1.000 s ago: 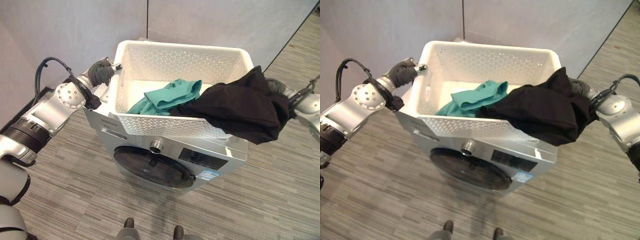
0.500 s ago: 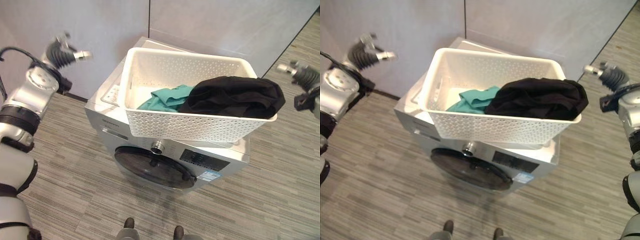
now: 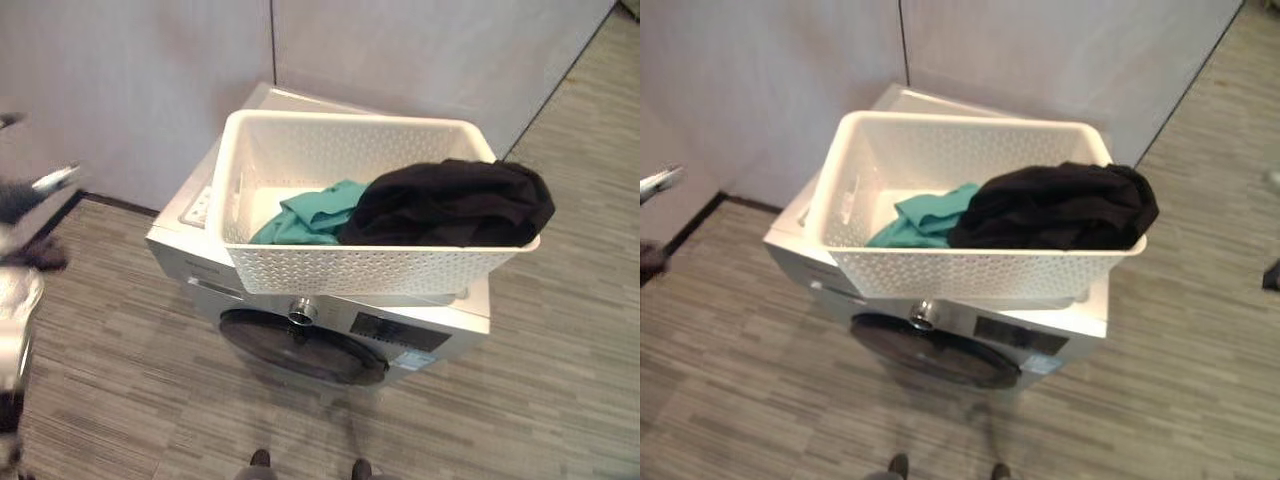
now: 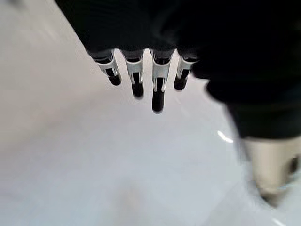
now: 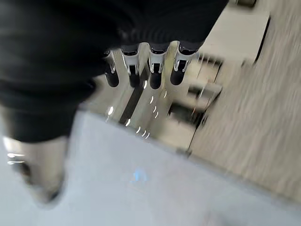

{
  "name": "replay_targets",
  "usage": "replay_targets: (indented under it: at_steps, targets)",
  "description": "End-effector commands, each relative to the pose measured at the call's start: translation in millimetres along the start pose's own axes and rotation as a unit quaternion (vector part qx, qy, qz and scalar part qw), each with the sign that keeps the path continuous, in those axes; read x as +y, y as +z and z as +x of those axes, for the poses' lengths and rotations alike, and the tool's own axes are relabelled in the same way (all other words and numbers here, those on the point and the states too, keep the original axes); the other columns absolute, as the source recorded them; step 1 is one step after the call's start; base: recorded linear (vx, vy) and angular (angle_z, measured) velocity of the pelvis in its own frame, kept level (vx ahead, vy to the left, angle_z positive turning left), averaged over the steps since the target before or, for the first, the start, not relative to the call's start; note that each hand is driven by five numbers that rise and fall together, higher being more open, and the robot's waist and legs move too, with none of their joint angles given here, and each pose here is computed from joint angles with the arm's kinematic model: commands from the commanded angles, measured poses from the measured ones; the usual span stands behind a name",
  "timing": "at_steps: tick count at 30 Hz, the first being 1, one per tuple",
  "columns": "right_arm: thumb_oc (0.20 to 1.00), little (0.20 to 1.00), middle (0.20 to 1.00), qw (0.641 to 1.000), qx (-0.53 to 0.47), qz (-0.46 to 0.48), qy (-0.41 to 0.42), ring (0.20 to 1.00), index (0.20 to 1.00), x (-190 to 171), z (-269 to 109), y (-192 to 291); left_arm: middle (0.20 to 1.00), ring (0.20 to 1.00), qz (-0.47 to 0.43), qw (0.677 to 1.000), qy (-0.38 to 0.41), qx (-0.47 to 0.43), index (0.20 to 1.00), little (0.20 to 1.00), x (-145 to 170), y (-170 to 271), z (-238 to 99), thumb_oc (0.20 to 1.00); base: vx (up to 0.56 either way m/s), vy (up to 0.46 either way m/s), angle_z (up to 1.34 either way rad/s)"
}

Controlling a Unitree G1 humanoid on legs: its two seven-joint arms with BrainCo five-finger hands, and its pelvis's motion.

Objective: Grab the laundry basket,head to the washer,open it,put in the laundry and shut it.

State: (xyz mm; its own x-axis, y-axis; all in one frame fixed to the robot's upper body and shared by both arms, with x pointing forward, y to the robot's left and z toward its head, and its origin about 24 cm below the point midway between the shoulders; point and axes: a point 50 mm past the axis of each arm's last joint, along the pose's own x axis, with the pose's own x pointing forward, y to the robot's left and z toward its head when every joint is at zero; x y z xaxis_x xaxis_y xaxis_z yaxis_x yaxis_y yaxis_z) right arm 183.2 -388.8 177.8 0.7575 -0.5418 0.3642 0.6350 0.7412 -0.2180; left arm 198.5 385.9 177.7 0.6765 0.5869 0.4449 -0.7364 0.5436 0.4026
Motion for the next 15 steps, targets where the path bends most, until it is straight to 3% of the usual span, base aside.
replay_targets:
  at_steps: [1, 4, 6, 10, 15]
  targets:
    - [1.0, 1.0, 1.0, 0.996, 0.031, -0.08, 0.018, 1.0, 1.0, 1, -15, -16, 1.0, 1.0, 0.097, 0.995, 0.019, 0.005, 1.0, 1.0, 24, -10, -5, 1.0, -0.04, 0.056, -0.08]
    - [1.0, 1.0, 1.0, 0.988, 0.129, -0.068, 0.043, 1.0, 1.0, 10, -59, -58, 1.0, 1.0, 0.082, 0.988, -0.018, 0.127, 1.0, 1.0, 23, -61, -49, 1.0, -0.07, 0.095, -0.15]
    - [1.0, 1.0, 1.0, 0.983, 0.175, -0.032, 0.053, 1.0, 1.0, 26, -80, -78, 1.0, 1.0, 0.038, 0.976, -0.055, 0.206, 1.0, 1.0, 4, -90, -81, 1.0, -0.17, 0.121, -0.19]
    - [1.0, 1.0, 1.0, 0.97, 0.204, -0.063, 0.113, 1.0, 1.0, 70, -91, -95, 1.0, 1.0, 0.011, 0.941, -0.106, 0.322, 1.0, 1.0, -30, -129, -132, 1.0, -0.28, 0.062, -0.64]
    - [1.0, 1.0, 1.0, 0.95, 0.233, -0.018, 0.209, 1.0, 1.0, 130, -104, -107, 1.0, 1.0, -0.035, 0.885, -0.198, 0.419, 1.0, 1.0, -84, -150, -186, 1.0, -0.22, -0.075, -0.55]
